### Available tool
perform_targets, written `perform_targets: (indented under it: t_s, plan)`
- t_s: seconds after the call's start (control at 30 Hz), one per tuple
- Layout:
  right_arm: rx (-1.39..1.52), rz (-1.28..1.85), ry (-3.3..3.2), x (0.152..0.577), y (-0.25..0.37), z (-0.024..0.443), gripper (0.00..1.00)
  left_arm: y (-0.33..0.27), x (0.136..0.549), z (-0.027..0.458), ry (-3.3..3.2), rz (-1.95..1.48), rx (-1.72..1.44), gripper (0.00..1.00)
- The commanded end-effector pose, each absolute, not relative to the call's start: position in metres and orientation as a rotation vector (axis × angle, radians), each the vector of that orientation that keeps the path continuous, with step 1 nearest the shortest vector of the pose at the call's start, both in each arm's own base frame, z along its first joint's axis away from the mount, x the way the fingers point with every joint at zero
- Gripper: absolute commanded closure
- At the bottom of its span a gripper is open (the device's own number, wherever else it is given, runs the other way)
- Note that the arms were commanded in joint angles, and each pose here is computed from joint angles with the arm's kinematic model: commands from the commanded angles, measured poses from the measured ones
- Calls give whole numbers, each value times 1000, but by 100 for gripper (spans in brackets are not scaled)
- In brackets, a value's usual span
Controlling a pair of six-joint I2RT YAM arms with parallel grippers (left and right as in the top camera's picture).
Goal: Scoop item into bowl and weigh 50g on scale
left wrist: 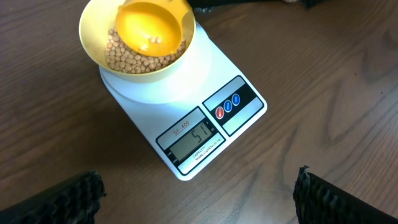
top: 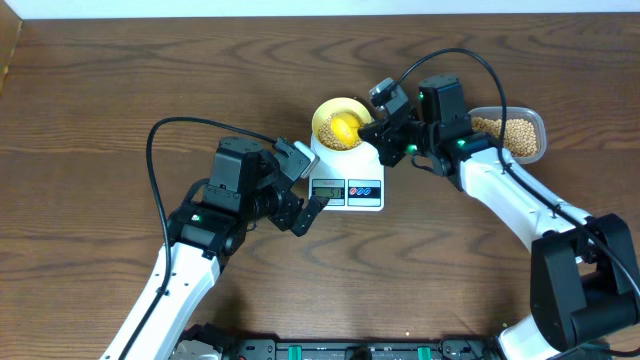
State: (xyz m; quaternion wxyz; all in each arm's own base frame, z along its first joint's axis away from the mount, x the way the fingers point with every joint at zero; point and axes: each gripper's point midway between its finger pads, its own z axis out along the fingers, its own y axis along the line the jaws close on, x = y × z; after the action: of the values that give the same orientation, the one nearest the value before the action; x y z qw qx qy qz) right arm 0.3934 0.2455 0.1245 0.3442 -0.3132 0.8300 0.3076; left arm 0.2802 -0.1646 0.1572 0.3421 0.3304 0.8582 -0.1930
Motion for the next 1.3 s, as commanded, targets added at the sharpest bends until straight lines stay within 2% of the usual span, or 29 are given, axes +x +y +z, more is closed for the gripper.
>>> perform_targets:
  t_s: [0.0,0.23,0.43,0.9,1.27]
  plan:
    - [-973,702,2029,394,253,140,99,-164,278,151,2237,-505,883,1]
    - [-1141,546,1939,393,260,134,99,-164,278,151,2237,-506,883,0]
    - [-1168,471,1930,397,257,131,99,-164,278,151,2237,-506,883,0]
    - [-1214,579,1996,371,267,119,99,-164,278,151,2237,-506,883,0]
    - [-1089,602,2009,386,263,130,99,-164,278,151,2237,-506,883,0]
